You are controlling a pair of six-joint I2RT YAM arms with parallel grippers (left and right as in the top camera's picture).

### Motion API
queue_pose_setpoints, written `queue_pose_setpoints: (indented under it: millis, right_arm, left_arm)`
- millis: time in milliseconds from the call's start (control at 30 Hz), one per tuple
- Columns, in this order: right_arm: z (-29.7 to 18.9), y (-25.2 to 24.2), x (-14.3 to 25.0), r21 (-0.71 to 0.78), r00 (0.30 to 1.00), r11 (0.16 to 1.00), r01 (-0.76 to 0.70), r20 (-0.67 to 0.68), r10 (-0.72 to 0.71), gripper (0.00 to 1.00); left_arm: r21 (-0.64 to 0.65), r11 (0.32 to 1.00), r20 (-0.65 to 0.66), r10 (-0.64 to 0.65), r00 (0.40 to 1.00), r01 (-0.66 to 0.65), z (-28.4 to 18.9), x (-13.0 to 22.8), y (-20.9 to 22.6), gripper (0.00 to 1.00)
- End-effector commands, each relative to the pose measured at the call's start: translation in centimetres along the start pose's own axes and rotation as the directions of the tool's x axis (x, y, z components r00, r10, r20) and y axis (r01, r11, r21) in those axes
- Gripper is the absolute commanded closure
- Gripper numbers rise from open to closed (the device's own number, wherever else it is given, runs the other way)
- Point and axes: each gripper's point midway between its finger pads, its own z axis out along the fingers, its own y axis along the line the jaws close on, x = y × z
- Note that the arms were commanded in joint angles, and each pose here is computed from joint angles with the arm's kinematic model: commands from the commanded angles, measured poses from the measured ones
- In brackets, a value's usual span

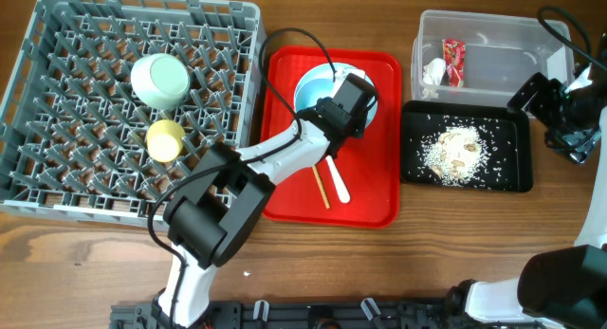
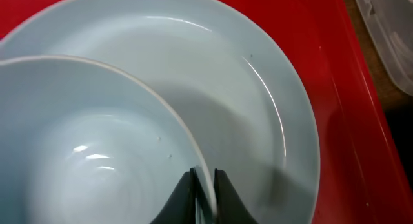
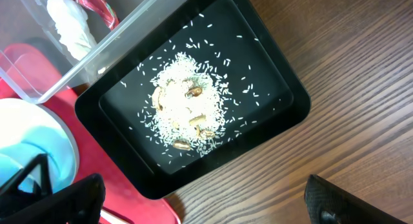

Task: Sort waste into correct bins and load items into the dishwasher rack
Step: 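Place the light-blue bowl into the dish rack beside the green bowl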

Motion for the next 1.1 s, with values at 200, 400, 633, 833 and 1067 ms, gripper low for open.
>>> queue_pose_setpoints:
  millis: [200, 400, 633, 833, 1067]
  right_arm:
    - [-1.3, 0.5, -0.2, -0.027, 0.999, 1.0, -0.003, 0.036, 0.004, 0.0]
    - [-1.3, 0.5, -0.2, -0.027, 0.999, 1.0, -0.001, 0.036, 0.002, 0.0]
    - [-1.3, 0.5, -0.2, -0.027, 0.999, 1.0, 0.003, 0.036, -0.002, 0.0]
    - [-1.3, 0.5, -0.1, -0.027, 0.999, 1.0, 0.004, 0.035, -0.003, 0.0]
    - [-1.3, 0.5, 0.0, -0.027, 0.999, 0.999, 0.021, 0.028, -0.02, 0.0]
  left_arm:
    - [0.044, 0.998, 0.13, -0.053, 0.99, 0.048, -6.0, -5.8, 0.0, 0.96]
    - [0.18, 0.98, 0.235, -0.125, 0.964, 0.084, -13.7, -12.2, 4.2, 0.96]
    - [0.543, 0.83, 0.199, -0.277, 0.94, 0.13, -18.1, -15.7, 12.6, 0.96]
    - [0.728, 0.681, 0.198, -0.318, 0.927, 0.078, -18.7, -15.6, 19.0, 0.96]
    - [0.817, 0.548, 0.076, -0.411, 0.909, 0.179, -14.8, -13.5, 23.3, 0.96]
